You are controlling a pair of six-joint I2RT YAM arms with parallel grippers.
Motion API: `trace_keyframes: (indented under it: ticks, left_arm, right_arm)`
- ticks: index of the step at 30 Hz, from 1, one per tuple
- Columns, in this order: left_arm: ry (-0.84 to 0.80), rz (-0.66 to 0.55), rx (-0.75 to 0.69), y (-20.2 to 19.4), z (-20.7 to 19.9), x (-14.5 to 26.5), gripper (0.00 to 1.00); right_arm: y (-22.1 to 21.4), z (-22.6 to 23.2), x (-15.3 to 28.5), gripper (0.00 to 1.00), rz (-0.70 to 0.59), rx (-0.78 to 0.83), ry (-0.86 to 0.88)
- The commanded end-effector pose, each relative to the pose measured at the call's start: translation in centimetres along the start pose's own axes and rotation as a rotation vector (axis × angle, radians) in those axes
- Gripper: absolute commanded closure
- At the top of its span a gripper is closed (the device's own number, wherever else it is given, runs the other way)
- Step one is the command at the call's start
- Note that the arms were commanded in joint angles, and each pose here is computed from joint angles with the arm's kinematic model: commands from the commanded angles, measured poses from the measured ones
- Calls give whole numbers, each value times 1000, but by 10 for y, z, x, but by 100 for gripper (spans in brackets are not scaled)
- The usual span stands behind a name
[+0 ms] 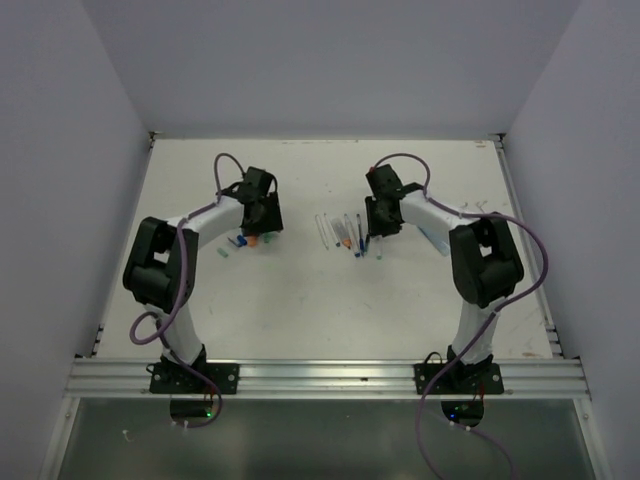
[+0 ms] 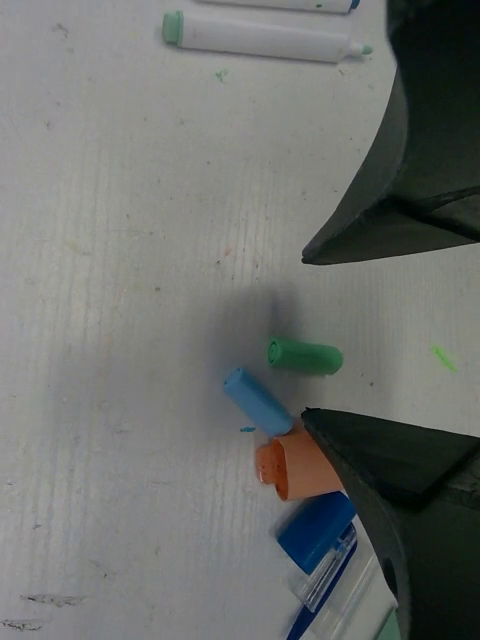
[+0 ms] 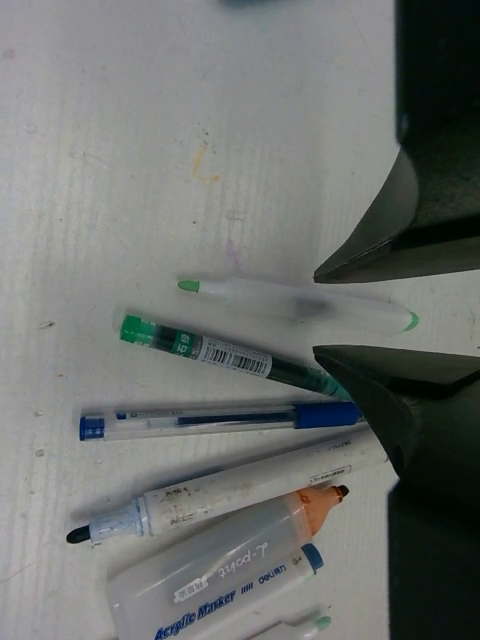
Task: Open the pen caps
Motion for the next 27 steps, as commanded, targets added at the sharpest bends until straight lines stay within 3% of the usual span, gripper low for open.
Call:
trace_keyframes:
  ticks: [1, 8, 13, 16, 19, 27]
  left_arm:
    - [-77, -96, -15, 26, -16, 26, 36]
    - [-202, -156, -25, 35, -41, 59, 32]
    - [-413, -257, -48, 27, -85, 104, 29]
    - [-531, -275, -90, 7, -107, 122, 27]
    - [-603, -265, -133, -12, -122, 131, 27]
    - [-657, -212, -185, -43, -126, 127, 27]
  right_arm:
    - [33, 1, 37, 64, -125, -29, 9]
    - [51, -29, 62, 49, -189, -71, -106]
    - [50, -93, 62, 41, -146, -183, -203]
    - [43, -115, 63, 30, -127, -180, -233]
    - [38, -128, 63, 12, -114, -143, -281]
    - [35, -139, 55, 8, -75, -124, -226]
Point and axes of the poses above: each gripper's point midway between its finger pads, its own x axis back along the fingers, its own z axis along the line the jaws close on, y = z × x, the point moved 1 cm from there along x, back along the fingers, and after that the axes turned 5 degrees about -x, right-handed, at the moved point
